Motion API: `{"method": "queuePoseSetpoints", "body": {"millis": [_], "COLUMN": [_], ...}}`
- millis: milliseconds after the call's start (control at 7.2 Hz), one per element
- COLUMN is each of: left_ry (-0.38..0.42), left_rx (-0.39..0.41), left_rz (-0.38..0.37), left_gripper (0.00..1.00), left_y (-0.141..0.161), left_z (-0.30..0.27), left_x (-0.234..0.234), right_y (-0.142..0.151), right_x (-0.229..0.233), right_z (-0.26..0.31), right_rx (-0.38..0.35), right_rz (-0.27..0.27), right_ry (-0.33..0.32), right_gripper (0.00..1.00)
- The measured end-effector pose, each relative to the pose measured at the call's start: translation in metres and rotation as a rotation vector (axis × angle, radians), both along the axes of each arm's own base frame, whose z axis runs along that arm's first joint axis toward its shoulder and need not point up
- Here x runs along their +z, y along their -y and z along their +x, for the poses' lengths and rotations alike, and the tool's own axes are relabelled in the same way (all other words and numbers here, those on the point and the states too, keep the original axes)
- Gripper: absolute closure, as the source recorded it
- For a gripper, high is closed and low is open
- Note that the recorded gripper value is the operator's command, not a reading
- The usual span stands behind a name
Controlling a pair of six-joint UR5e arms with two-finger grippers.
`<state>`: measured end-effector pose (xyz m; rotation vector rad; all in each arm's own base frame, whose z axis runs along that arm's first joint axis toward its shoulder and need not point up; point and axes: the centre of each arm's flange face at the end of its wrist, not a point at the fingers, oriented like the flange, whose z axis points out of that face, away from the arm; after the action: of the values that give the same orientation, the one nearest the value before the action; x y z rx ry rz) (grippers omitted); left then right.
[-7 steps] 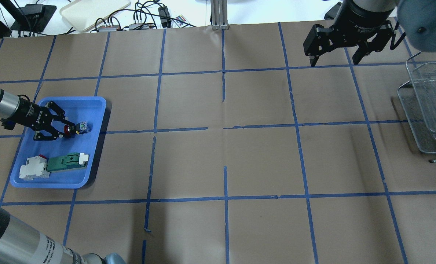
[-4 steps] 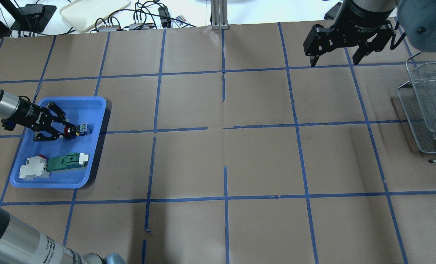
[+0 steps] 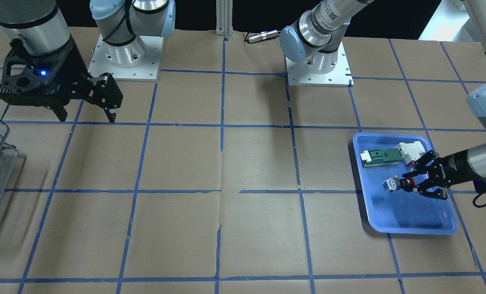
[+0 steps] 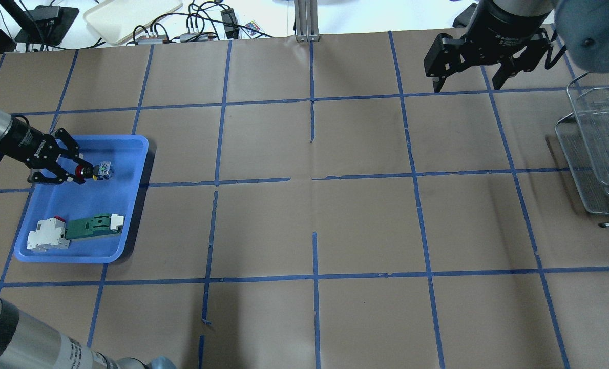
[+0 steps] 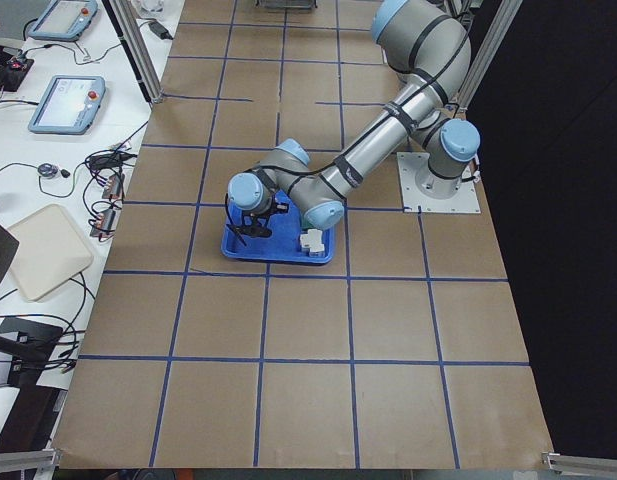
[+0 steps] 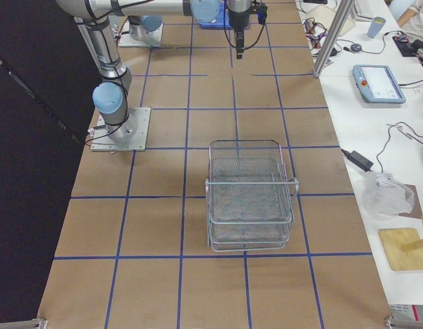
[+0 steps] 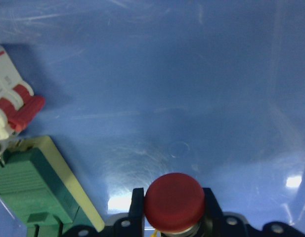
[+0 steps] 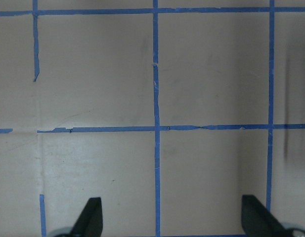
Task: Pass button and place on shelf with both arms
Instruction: 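Lift the red button and carry it toward the table center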
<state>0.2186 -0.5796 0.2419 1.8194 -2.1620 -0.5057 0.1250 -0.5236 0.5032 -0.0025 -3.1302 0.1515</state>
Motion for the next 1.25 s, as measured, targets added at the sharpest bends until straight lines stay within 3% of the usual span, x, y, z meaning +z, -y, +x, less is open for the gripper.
{"method": "queuePoseSetpoints", "body": {"millis": [278, 556, 1111, 1250], "left_ry": [-0.056, -0.092, -0.159, -0.153], "left_rx": [-0.066, -0.159, -0.199, -0.195], "left_rz": [-0.034, -0.038, -0.006, 0.005], "left_gripper": [1.0, 1.0, 1.0, 1.0], "left_y": [0.026, 0.032, 0.012, 0.004], "left_z": [-0.078, -0.174, -0.358, -0.393], "left_x": [0.073, 0.117, 0.159, 0.164], "right_y": [0.001, 0.002, -0.004, -0.006], "right_x": [0.001, 0.001, 0.011, 0.013], "right_z": [0.0, 0.0, 0.002, 0.007], "right_rx": [0.0, 0.001, 0.018, 0.062], "right_rz": [-0.01, -0.015, -0.034, -0.036], "right_ry": [0.0, 0.0, 0.0, 0.028], "right_gripper": [0.0, 0.0, 0.0, 0.0]}}
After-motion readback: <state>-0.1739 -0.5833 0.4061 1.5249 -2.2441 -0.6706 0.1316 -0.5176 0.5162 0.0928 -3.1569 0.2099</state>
